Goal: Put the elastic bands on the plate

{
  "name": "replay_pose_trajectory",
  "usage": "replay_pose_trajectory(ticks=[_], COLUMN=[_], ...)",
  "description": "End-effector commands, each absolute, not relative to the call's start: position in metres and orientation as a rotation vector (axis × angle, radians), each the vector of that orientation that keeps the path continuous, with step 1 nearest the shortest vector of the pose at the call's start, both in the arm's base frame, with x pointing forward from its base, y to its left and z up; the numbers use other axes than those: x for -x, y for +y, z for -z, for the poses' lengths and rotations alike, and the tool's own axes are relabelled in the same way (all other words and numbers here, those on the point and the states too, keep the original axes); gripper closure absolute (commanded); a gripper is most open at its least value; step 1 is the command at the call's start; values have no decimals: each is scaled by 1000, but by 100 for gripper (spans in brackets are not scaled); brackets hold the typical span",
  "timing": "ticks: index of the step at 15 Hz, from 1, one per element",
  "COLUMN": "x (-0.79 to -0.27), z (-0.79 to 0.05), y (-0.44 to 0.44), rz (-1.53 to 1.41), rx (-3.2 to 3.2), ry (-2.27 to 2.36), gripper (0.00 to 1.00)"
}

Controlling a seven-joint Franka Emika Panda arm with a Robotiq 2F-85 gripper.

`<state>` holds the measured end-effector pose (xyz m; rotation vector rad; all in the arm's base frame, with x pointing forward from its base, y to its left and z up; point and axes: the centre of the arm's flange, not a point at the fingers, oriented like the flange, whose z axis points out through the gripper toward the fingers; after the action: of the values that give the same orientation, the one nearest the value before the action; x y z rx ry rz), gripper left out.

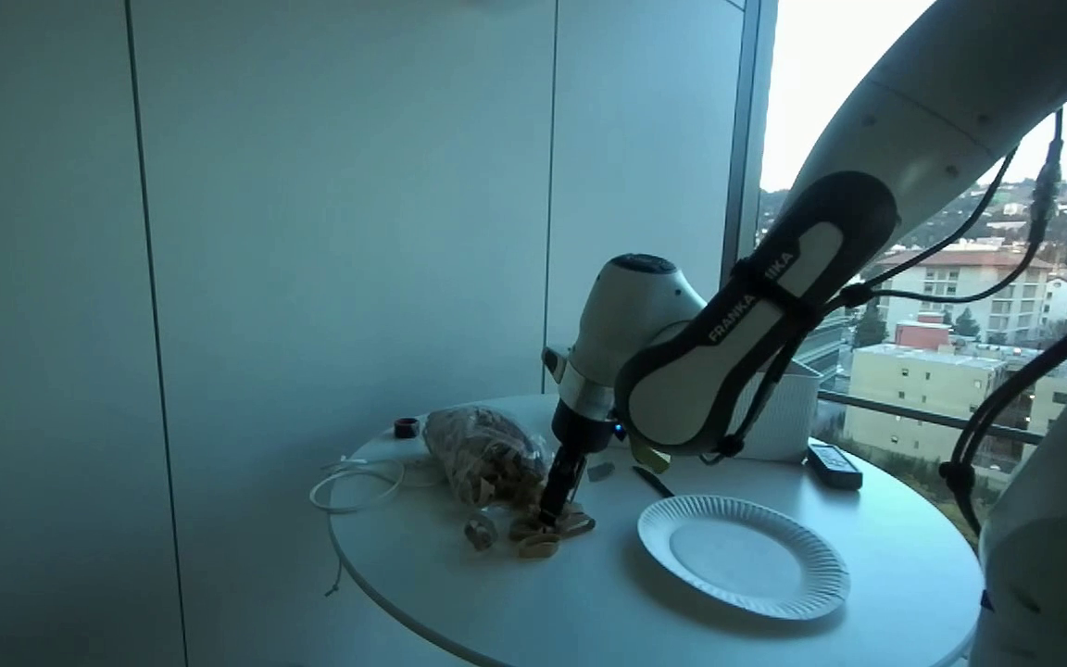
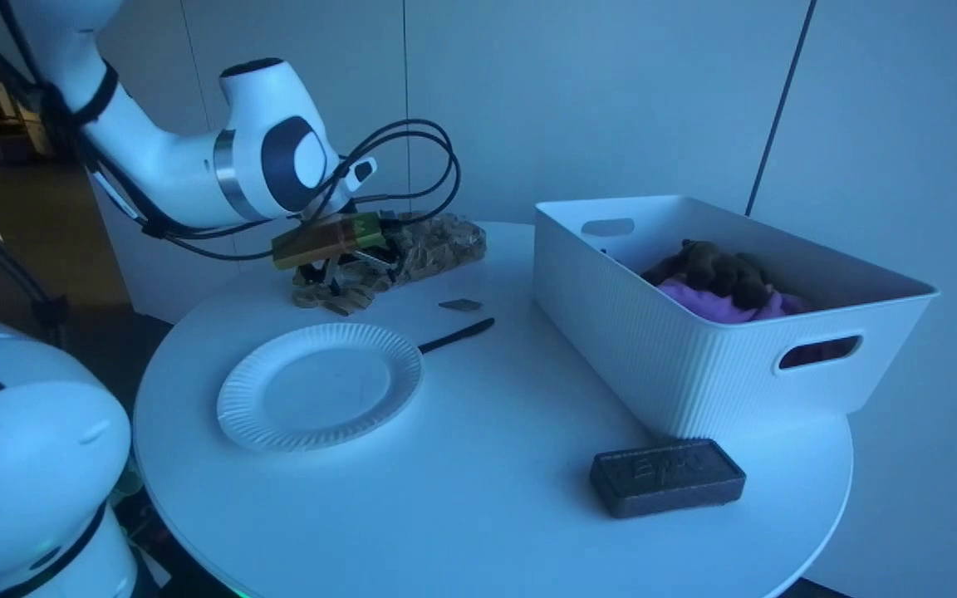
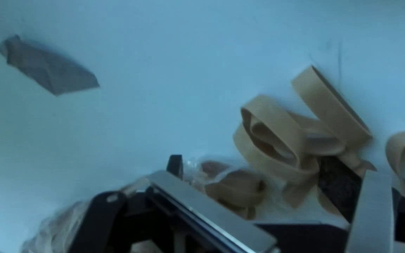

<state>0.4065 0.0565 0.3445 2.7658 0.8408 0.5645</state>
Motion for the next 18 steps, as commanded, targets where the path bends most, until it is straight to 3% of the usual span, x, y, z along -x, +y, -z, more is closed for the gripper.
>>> replay_pose_trajectory(ticks=[1, 4, 5, 8, 15, 18], x=[-404, -401, -399, -402, -395, -381], z=[-316, -312, -310, -317, -322, -342], y=[54, 62, 64, 61, 69, 73], rz=[-460, -387, -351, -340, -299, -353], rx=[-2800, -2874, -2913, -2971, -2995, -2917], ry=[720, 731, 747, 722, 679, 662], gripper=[0, 0, 25, 38, 95, 100])
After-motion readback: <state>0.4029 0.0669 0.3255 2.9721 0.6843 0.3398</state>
